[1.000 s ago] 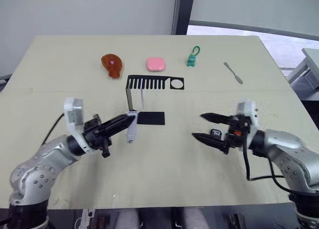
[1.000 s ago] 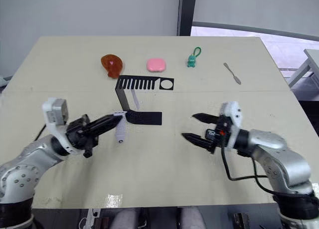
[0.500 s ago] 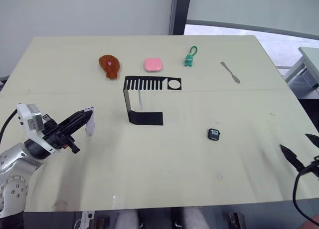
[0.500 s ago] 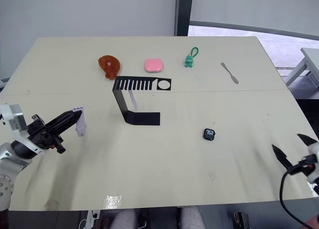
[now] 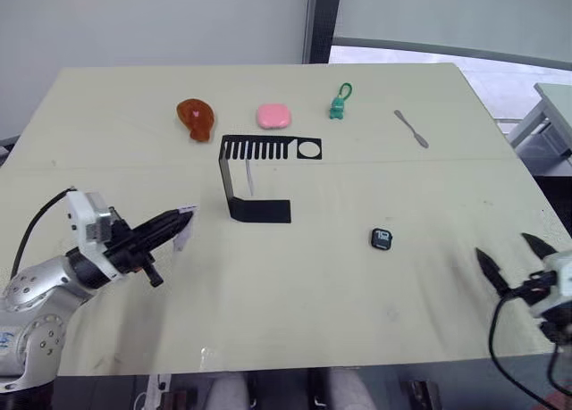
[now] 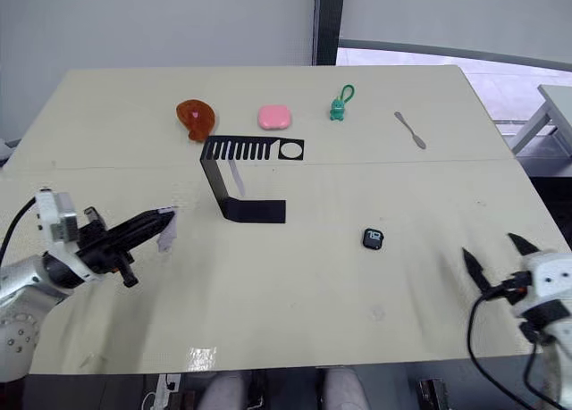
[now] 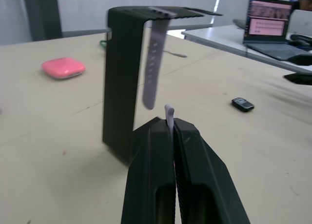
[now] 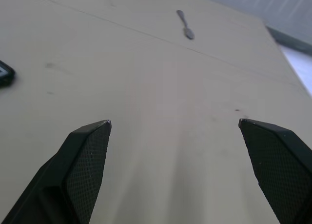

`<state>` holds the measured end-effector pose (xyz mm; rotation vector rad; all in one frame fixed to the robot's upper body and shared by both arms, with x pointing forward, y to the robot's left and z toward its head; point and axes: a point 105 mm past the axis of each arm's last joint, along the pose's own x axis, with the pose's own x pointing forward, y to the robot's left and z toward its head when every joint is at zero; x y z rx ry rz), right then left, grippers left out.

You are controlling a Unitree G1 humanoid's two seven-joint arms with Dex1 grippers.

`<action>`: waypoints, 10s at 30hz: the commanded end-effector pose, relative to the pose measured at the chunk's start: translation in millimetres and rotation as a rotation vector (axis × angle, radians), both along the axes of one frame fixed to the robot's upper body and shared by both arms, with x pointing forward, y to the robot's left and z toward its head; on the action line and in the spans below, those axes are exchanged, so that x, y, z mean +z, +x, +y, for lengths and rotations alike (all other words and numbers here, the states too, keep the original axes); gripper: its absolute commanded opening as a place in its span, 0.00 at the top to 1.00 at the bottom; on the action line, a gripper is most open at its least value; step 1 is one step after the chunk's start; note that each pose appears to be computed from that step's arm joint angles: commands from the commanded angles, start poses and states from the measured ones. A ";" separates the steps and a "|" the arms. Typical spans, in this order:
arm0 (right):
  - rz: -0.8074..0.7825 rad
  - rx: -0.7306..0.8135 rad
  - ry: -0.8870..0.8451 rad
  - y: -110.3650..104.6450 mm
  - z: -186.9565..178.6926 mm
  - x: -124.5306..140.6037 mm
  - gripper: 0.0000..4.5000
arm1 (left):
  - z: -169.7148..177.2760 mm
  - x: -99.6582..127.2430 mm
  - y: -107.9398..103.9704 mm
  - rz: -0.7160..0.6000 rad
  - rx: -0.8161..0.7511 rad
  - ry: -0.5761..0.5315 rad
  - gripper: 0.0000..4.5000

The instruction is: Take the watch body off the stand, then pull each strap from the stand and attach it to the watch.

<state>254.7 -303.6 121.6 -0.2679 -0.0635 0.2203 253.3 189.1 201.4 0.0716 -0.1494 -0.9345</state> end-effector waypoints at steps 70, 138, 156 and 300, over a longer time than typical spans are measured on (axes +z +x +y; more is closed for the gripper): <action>0.417 -0.324 0.263 41.1 137.5 -40.2 0.13 | -71.5 3.3 -23.5 -0.004 -0.299 0.029 1.00; 0.648 0.670 0.516 46.5 182.6 42.5 0.65 | -35.3 5.3 -16.0 -0.105 -0.255 0.276 1.00; 1.083 1.008 0.657 8.6 236.3 30.5 0.65 | -61.5 1.8 -28.3 -0.208 -0.376 0.469 1.00; 1.092 1.008 0.577 -3.4 257.3 25.0 0.65 | -107.3 -23.6 -13.0 -0.230 -0.517 0.742 1.00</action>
